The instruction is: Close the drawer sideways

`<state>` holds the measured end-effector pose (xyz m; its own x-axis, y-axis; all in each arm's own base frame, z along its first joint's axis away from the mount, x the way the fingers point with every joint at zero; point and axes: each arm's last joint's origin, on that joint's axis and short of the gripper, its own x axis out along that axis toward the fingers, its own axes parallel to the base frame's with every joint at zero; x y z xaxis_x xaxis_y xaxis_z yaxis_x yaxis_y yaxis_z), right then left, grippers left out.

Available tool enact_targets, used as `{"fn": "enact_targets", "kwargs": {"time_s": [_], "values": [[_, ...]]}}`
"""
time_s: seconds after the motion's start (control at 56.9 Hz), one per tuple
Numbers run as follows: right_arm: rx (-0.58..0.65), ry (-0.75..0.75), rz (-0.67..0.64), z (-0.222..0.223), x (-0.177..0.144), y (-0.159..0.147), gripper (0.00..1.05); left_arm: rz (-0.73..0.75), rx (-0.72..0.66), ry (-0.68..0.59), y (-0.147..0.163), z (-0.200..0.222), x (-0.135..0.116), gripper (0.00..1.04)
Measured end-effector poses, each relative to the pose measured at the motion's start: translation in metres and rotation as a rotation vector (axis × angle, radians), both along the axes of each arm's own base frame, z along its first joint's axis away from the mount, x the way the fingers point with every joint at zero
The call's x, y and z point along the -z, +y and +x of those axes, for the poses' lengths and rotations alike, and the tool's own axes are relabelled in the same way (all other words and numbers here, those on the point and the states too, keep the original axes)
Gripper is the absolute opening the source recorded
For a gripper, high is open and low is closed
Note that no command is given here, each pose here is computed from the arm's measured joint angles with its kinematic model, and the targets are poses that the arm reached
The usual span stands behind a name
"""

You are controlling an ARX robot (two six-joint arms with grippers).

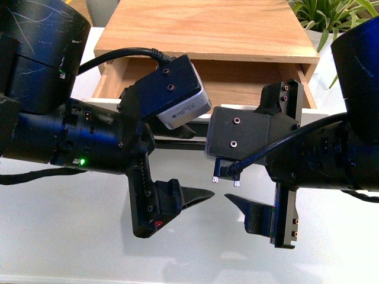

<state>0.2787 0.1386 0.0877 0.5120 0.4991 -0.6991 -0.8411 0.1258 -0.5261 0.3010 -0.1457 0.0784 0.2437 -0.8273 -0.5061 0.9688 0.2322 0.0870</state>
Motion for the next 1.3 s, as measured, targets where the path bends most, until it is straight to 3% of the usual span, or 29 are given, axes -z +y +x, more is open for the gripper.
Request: {"fn": "enact_targets", "kwargs": {"time_s": [0.545, 0.791, 1.301], "values": [[0.028, 0.013, -0.005, 0.012, 0.009, -0.001, 0.96, -0.006, -0.007, 0.024, -0.013, 0.013, 0.007, 0.96], [0.101, -0.024, 0.007, 0.034, 0.004, -0.008, 0.96, -0.013, -0.031, -0.007, -0.018, 0.032, 0.004, 0.96], [0.121, -0.053, 0.017, 0.064, 0.006, -0.009, 0.96, -0.019, -0.055, -0.013, -0.029, 0.066, 0.006, 0.96]]}}
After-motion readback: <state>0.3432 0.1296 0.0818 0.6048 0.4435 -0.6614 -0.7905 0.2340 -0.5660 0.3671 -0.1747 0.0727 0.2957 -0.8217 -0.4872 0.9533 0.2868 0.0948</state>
